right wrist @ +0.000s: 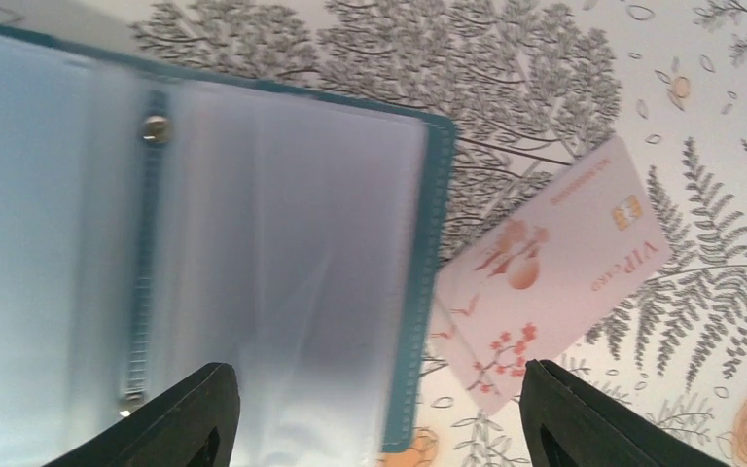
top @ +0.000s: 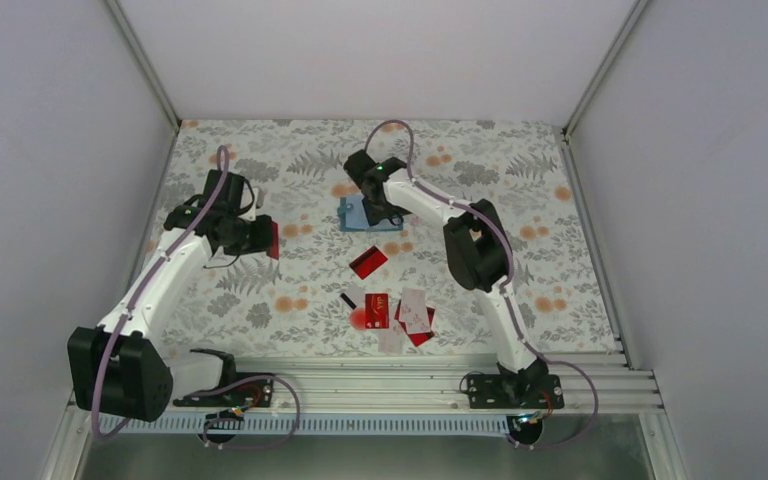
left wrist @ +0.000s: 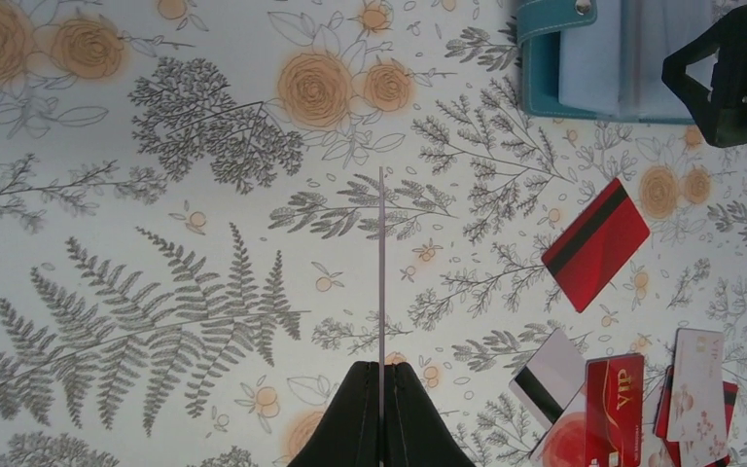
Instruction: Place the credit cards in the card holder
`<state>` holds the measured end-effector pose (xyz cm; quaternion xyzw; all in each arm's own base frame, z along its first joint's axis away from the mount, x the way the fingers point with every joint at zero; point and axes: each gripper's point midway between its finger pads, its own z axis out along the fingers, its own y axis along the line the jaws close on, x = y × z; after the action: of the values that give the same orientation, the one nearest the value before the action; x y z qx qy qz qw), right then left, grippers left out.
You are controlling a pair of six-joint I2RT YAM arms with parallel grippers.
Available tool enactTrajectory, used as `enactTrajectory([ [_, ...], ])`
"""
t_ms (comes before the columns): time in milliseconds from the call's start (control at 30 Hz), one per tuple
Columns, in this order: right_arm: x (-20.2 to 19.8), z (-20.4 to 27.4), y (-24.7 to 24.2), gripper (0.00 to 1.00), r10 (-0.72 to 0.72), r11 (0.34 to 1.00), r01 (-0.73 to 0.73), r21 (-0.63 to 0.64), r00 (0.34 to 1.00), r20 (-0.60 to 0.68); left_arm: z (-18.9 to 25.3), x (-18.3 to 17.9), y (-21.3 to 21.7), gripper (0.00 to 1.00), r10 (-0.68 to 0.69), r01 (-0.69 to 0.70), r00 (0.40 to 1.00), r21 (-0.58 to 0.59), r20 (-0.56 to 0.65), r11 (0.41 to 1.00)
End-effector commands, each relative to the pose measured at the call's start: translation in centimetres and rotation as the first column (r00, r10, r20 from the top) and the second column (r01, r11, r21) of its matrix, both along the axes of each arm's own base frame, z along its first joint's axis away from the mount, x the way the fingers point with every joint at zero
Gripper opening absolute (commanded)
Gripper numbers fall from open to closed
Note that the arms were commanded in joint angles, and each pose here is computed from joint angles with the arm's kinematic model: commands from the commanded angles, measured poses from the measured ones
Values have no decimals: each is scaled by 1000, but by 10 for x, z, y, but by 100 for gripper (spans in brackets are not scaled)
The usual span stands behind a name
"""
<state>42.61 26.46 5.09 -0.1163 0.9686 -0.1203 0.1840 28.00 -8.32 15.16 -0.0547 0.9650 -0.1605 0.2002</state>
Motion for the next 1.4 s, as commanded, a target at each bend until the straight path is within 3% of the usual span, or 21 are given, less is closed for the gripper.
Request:
enactTrajectory([
  [0,14,25,-15,74,-33,998,30,56,998,57,12,15,-12,3,-27,31,998,-69,52,997],
  [367,31,11,-31,74,-40,987,37,155,999,16,27,52,-63,2,-133,154,986,-231,103,961],
  [600,32,-5,-35,74,-48,979,53,196,998,-29,28,90,-107,2,-200,223,974,-356,102,907],
  [900,26,-25,-43,74,-32,978,49,201,996,-86,4,134,-148,2,-255,253,965,-426,53,869],
  [1367,6,-52,-57,74,-28,969,63,239,988,-149,-61,155,-202,2,-358,304,933,-473,-27,827],
])
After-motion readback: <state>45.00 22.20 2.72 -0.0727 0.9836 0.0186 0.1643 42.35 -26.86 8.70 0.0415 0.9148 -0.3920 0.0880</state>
